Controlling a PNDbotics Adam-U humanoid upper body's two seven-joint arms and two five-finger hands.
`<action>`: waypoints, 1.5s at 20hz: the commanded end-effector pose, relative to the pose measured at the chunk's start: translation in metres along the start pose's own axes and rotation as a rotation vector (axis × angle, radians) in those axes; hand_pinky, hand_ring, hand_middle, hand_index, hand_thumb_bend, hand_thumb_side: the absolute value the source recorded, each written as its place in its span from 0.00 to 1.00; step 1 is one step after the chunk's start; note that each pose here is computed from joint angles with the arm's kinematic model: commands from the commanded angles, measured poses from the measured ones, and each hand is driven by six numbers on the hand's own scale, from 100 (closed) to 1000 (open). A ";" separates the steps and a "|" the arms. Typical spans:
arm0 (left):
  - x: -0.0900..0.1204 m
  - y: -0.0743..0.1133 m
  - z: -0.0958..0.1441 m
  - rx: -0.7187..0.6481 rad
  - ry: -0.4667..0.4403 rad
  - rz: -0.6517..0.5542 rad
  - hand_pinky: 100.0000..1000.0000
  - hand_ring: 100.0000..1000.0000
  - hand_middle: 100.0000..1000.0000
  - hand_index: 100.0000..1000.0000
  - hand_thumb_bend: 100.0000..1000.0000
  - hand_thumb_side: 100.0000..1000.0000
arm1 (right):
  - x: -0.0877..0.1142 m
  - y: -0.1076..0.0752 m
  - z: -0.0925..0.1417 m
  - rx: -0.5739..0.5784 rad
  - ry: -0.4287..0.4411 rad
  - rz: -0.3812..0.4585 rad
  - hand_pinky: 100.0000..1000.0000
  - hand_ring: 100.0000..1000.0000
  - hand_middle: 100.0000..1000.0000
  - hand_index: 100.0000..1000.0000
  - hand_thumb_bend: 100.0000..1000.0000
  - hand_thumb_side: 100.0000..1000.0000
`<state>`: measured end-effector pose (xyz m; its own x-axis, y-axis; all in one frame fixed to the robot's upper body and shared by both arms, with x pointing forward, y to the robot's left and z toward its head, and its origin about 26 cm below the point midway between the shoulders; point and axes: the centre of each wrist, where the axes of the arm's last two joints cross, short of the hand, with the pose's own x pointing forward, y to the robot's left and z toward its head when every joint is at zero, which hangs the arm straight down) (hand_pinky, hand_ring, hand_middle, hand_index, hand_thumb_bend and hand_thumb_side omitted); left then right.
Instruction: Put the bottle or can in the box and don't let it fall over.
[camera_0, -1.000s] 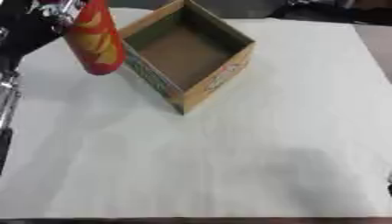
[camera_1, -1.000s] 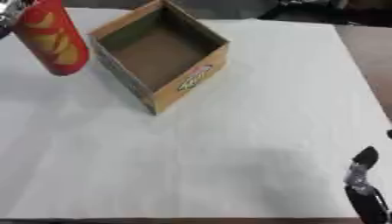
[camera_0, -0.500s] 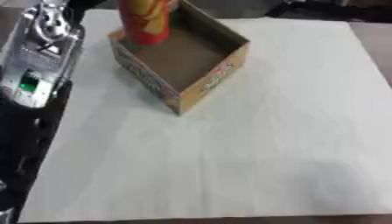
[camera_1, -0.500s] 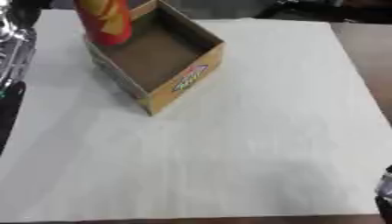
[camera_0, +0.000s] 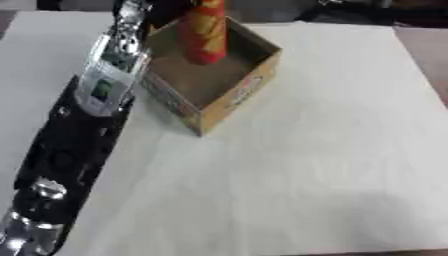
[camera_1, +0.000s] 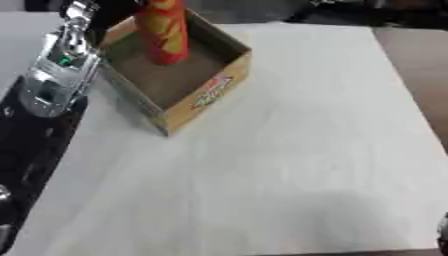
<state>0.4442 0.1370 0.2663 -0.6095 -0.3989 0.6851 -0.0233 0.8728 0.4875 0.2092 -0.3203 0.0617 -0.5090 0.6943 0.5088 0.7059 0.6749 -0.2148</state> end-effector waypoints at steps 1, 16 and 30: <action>-0.005 -0.002 -0.007 -0.016 -0.056 -0.082 1.00 1.00 0.96 0.90 0.02 0.41 | 0.004 -0.002 -0.005 -0.128 -0.110 -0.104 0.83 0.69 0.70 0.76 0.00 0.34; -0.026 0.003 -0.004 -0.075 0.005 -0.306 1.00 1.00 0.97 0.97 0.24 0.59 | 0.004 -0.004 0.000 -0.125 -0.098 -0.097 0.83 0.69 0.70 0.76 0.00 0.36; 0.050 0.117 0.067 0.144 -0.150 -0.201 1.00 1.00 0.96 0.94 0.00 0.56 | -0.002 -0.023 0.011 -0.112 -0.092 -0.057 0.82 0.69 0.69 0.75 0.00 0.34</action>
<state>0.3768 0.2296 0.2960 -0.6502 -0.5297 0.5446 -0.2202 0.8175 0.5321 0.1901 -0.3311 0.0490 -0.4564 0.7152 0.5293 0.7113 0.6507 -0.2658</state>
